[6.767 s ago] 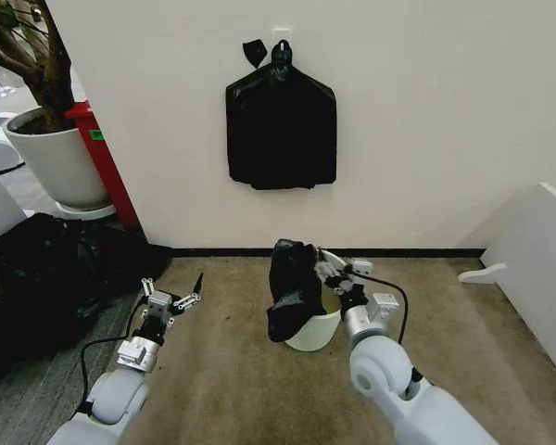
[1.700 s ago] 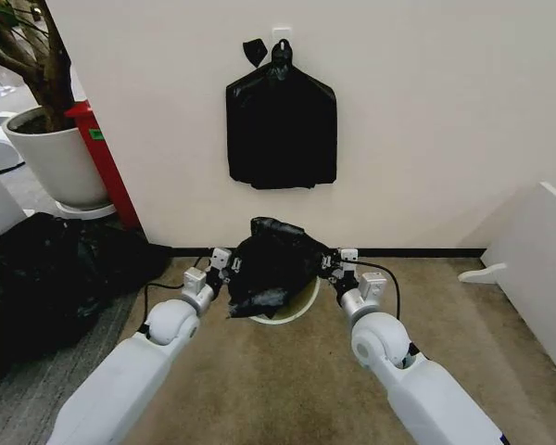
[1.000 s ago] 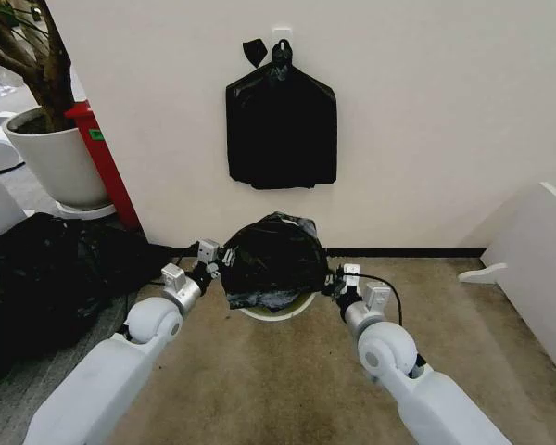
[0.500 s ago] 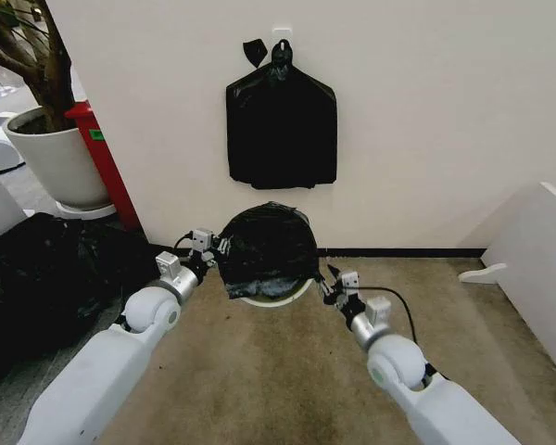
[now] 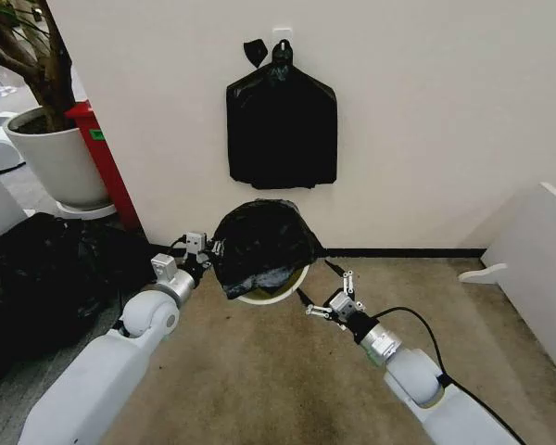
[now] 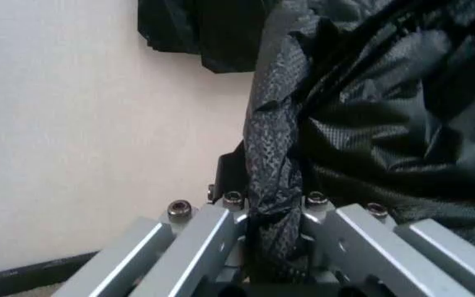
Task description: Place the garbage bag over the trash bin.
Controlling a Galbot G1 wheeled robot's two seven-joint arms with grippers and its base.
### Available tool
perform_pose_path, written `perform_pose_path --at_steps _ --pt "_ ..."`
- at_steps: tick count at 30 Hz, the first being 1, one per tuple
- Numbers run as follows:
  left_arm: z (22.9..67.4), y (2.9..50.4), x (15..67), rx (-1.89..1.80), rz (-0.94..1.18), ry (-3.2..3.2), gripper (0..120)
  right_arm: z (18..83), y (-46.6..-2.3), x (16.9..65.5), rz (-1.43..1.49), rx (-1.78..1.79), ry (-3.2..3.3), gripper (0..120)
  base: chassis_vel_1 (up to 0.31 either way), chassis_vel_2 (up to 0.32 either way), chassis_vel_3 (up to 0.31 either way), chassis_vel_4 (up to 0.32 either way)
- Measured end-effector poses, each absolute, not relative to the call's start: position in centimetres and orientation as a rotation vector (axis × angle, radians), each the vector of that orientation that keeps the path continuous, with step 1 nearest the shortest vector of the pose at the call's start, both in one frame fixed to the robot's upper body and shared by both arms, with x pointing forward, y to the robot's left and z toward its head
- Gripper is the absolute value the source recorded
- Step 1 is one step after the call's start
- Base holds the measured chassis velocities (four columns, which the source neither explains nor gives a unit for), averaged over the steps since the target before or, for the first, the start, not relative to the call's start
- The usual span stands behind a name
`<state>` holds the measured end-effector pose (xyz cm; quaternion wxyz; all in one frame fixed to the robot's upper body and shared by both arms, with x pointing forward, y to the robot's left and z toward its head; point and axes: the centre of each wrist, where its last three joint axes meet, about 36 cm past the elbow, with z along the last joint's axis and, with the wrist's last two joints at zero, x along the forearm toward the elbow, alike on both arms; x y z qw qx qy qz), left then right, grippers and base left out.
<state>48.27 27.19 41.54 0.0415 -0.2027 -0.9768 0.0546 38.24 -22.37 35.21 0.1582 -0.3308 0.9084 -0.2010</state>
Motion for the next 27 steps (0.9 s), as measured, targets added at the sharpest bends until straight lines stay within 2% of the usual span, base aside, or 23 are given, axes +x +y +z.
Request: perform_pose_path --at_steps 12,26,27 --pt "41.2 27.4 48.7 -0.56 0.145 -2.992 1 33.6 -24.2 38.4 -0.677 -0.978 2.571 100 0.0 0.0 0.0 0.0" --pt "40.7 25.9 48.6 -0.588 0.17 -2.98 1 34.1 -22.4 38.9 -0.839 -1.022 2.411 100 0.0 0.0 0.0 0.0" --pt "40.7 25.9 48.6 -0.59 0.172 -2.978 1 34.1 -22.2 39.1 -0.853 -1.024 2.397 97 0.0 0.0 0.0 0.0"
